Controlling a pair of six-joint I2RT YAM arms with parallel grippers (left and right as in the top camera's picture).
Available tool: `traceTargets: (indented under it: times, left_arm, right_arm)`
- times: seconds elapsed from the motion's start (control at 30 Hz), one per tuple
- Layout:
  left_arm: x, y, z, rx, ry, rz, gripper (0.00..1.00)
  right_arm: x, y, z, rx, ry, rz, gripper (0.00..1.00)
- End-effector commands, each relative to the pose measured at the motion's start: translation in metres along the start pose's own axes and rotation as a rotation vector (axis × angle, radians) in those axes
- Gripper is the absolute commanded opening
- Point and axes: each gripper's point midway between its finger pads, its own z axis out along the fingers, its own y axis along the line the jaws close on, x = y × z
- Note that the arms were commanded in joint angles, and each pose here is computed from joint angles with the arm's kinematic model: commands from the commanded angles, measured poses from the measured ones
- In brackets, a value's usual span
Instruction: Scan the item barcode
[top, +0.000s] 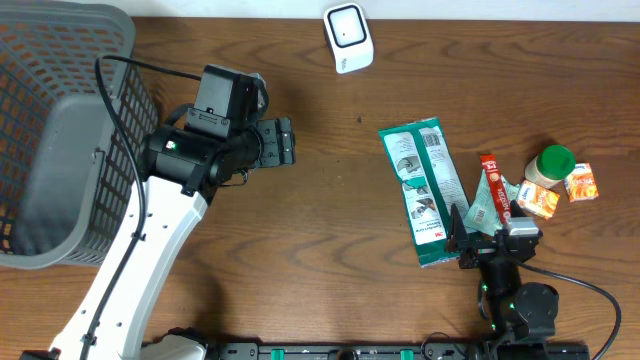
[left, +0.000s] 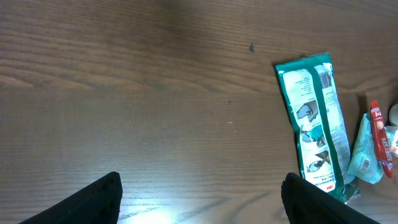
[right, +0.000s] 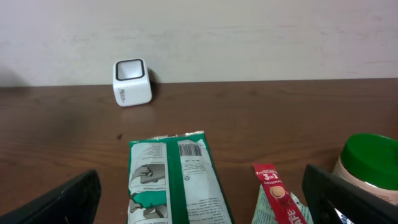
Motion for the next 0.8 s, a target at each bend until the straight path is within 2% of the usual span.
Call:
traceTargets:
  times: [0.0, 0.33, 0.6, 0.77]
  left_arm:
    - [0.000, 0.004, 0.002, -0.017, 0.001, 0.012, 0.83]
    - [-0.002, 0.003, -0.007, -0.008, -0.021, 0.014, 0.83]
    - [-0.008, -0.008, -0.071, 0.063, -0.191, 0.034, 0.82]
    - [-0.008, -0.006, -0.133, 0.108, -0.360, 0.029, 0.82]
  right_arm:
    - [0.000, -0.002, 0.000, 0.011, -0.001, 0.016, 0.99]
    - [0.000, -0.002, 0.000, 0.011, -0.001, 0.016, 0.99]
    - [0.000, -0.002, 0.000, 0.011, -0.001, 0.016, 0.99]
    - [0.000, -0.002, 0.000, 0.011, -0.001, 0.016, 0.99]
